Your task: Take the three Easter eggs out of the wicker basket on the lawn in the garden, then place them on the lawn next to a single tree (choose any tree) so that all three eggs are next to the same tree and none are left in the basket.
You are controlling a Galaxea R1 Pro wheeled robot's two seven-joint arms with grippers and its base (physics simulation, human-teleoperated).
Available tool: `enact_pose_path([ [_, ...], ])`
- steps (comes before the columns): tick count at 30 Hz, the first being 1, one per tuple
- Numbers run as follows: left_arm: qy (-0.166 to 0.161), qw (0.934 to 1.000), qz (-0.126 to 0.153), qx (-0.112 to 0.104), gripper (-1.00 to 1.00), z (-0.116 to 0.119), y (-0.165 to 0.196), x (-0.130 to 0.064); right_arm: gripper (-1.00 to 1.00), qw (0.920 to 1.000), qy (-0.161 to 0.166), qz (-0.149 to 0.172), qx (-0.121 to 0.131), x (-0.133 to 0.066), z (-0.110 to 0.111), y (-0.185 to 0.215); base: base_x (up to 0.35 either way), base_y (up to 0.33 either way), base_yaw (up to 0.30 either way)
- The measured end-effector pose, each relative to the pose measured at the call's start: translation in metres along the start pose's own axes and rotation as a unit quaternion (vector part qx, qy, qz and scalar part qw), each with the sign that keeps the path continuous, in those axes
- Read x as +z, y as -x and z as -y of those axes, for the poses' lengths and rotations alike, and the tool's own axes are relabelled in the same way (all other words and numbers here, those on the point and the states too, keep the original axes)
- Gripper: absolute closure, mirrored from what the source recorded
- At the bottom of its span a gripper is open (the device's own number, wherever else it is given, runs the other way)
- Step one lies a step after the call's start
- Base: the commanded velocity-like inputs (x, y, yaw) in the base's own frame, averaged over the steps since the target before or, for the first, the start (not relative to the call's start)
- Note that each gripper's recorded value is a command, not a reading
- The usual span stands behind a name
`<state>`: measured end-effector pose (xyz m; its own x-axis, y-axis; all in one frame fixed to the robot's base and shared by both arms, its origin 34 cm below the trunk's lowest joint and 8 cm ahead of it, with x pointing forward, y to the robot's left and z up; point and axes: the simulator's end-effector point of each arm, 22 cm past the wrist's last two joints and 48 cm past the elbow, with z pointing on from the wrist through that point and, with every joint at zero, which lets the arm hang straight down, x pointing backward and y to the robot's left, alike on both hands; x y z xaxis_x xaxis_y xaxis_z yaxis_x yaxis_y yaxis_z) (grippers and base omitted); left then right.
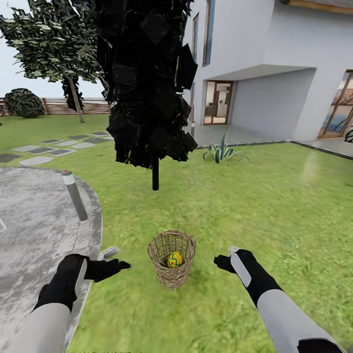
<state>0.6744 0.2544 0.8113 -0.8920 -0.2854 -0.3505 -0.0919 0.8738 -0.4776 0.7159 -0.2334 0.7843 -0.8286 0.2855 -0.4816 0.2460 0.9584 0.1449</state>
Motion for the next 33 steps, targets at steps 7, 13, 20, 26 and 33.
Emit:
enact_pose_path([
  [7, -0.002, 1.0000, 0.003, 0.001, -1.00, 0.0016, 0.0017, -0.0019, -1.00, 1.0000, 0.001, 0.002, 0.000, -0.0021, -0.0006, 0.0020, 0.000, 0.000, 0.262],
  [13, -0.003, 1.0000, 0.004, 0.002, -1.00, 0.0030, 0.0028, -0.0034, -1.00, 1.0000, 0.001, 0.004, 0.000, -0.0038, -0.0010, 0.0034, 0.000, 0.000, 0.262],
  [20, -0.004, 1.0000, 0.007, 0.003, -1.00, 0.0042, 0.0042, -0.0050, -1.00, 1.0000, 0.002, 0.007, 0.001, -0.0056, -0.0013, 0.0053, 0.000, 0.000, 0.212],
  [26, -0.004, 1.0000, 0.007, 0.003, -1.00, 0.0043, 0.0042, -0.0051, -1.00, 1.0000, 0.002, 0.007, 0.001, -0.0058, -0.0014, 0.0058, 0.000, 0.000, 0.017],
  [33, -0.004, 1.0000, 0.007, 0.003, -1.00, 0.0043, 0.0042, -0.0051, -1.00, 1.0000, 0.002, 0.007, 0.000, -0.0057, -0.0012, 0.0054, 0.000, 0.000, 0.001],
])
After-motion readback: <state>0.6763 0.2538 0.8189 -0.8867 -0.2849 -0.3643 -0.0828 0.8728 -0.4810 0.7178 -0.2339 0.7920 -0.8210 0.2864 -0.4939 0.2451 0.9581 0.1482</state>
